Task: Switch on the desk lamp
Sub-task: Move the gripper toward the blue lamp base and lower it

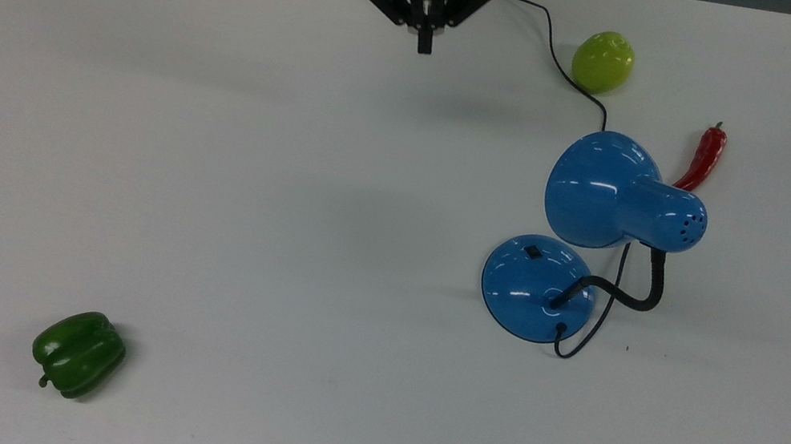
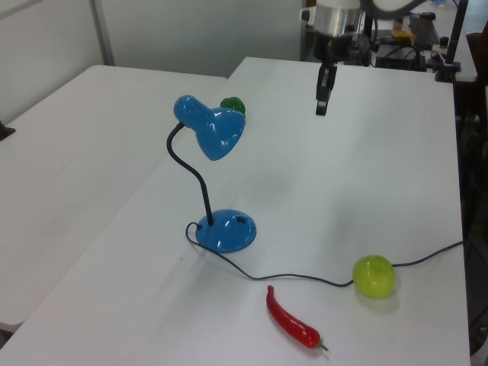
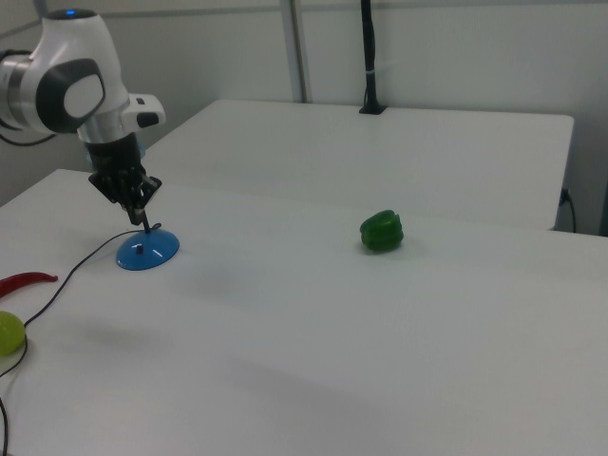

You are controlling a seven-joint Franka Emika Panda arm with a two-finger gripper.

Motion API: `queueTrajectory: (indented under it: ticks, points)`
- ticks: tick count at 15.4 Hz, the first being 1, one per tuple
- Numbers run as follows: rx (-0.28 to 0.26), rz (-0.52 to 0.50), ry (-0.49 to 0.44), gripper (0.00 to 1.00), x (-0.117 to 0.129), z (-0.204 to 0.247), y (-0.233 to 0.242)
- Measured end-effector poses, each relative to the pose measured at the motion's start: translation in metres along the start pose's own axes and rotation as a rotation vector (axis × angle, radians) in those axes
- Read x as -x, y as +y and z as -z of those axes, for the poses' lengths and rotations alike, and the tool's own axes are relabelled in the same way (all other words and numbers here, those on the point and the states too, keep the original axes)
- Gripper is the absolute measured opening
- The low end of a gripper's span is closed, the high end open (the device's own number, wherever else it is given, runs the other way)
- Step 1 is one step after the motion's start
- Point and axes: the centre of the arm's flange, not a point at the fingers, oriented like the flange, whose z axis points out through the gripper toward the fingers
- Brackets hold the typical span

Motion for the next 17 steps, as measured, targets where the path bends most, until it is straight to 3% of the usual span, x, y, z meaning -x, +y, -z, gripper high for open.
queueTrajectory:
  ticks: [3,17]
  points:
    - [-0.002,0.030,0.010,0.01,-0.010,-0.038,-0.018]
    - [-0.021,0.095,0.122,0.01,-0.031,-0.121,-0.060]
